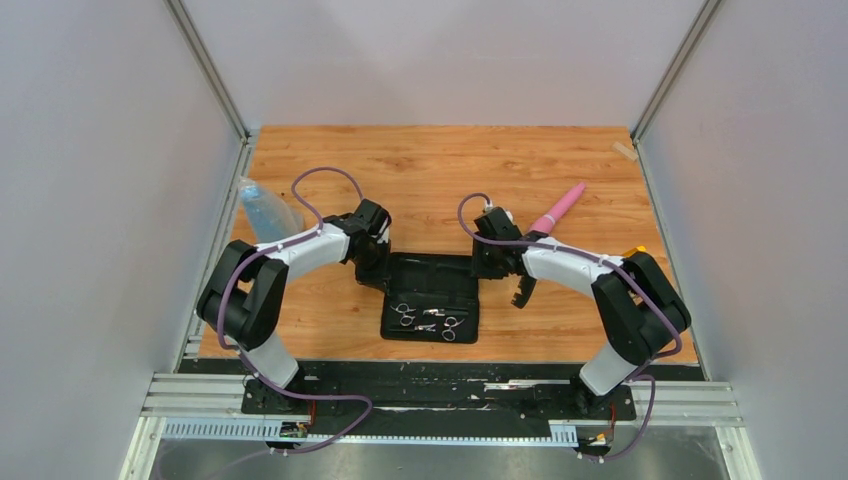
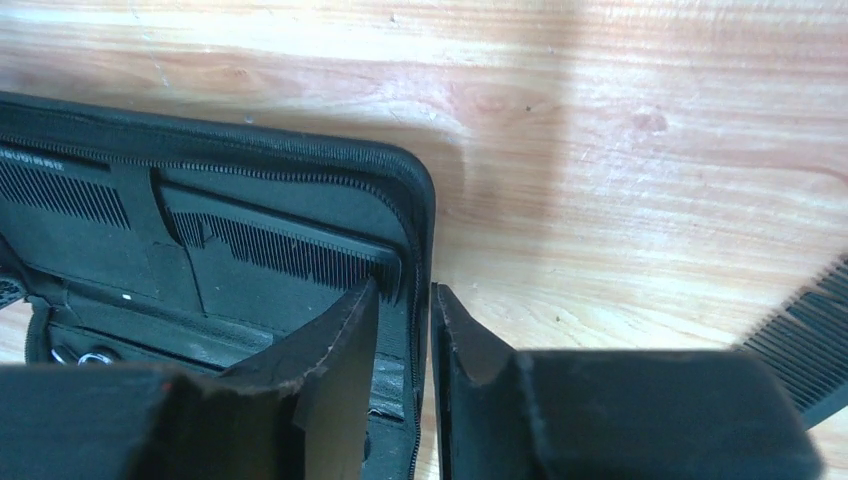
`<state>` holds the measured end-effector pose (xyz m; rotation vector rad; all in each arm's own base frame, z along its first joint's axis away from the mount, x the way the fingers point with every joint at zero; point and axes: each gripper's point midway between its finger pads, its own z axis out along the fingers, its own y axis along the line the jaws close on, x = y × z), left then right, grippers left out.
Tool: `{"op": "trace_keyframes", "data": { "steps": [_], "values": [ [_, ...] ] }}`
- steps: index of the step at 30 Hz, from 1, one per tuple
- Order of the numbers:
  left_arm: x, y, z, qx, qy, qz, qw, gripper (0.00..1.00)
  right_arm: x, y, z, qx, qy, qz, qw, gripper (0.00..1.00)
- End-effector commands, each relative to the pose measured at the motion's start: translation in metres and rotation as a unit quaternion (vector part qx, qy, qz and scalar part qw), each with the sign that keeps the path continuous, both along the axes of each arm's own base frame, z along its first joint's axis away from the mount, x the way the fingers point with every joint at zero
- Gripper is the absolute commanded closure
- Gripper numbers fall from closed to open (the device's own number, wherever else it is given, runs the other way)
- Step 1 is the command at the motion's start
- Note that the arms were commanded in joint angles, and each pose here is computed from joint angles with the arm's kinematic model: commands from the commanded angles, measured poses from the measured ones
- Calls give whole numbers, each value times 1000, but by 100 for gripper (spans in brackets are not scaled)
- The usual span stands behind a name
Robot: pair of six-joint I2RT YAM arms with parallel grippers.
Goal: Sort the hair-cutting tools
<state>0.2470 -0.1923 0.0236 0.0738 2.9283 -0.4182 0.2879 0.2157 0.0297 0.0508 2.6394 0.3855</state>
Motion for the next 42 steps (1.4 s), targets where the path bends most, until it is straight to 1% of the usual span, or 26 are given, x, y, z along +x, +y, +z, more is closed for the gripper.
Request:
{"op": "trace_keyframes", "data": {
  "steps": [1,3,5,10,13,15,17,20,24,26,28,29,30,31,32,33,34,35,38,40,41,42],
  "values": [
    [-29,29,-13,64,37,-15,997,100,22,10,29,5,-53,19,998,70],
    [-30,31,-14,68,39,-14,997,100,18,14,43,16,-64,39,997,65],
    [-31,32,-15,70,41,-13,997,100,12,13,53,19,-65,53,996,63],
    [-29,30,-15,66,42,-12,997,100,-13,21,64,32,-48,83,995,65],
    [-29,29,-14,65,40,-12,997,100,-21,19,60,34,-40,77,996,65],
    [-29,29,-13,66,40,-11,997,100,-22,14,58,30,-40,61,997,65],
    [-29,31,-11,68,38,-10,997,100,-16,0,58,13,-51,27,998,64],
    [-27,36,-9,77,30,-4,997,100,-10,-25,59,7,-42,-30,999,62],
    [-24,41,-6,76,23,9,997,94,-7,-65,53,-11,-9,-106,994,55],
    [-20,42,-1,72,9,15,997,82,-9,-83,49,-25,11,-131,991,50],
    [-14,40,8,65,-12,20,998,59,-9,-96,46,-35,16,-151,988,46],
    [-12,40,12,63,-20,22,998,55,-10,-100,44,-36,21,-158,986,45],
    [-7,40,20,60,-35,25,997,45,-10,-103,42,-35,28,-163,986,44],
    [-7,41,24,61,-40,26,997,39,-10,-106,40,-34,34,-170,984,43],
    [-2,40,33,57,-55,28,996,31,-10,-109,38,-32,41,-174,983,43],
    [-2,40,41,53,-64,28,996,27,-9,-110,36,-31,48,-178,982,42],
    [3,44,47,62,-79,32,994,20,-8,-112,33,-33,55,-181,981,41],
    [4,47,57,63,-93,32,993,17,-7,-114,30,-35,64,-186,980,41],
    [13,56,86,70,-142,44,986,5,-5,-116,22,-35,86,-193,977,40],
    [17,65,111,72,-182,57,979,1,-5,-119,15,-42,102,-198,974,39],
    [20,72,128,74,-211,64,973,0,-4,-121,13,-44,107,-201,973,39],
    [21,76,137,75,-226,69,969,0,-5,-123,10,-48,113,-204,971,39]
  ]
}}
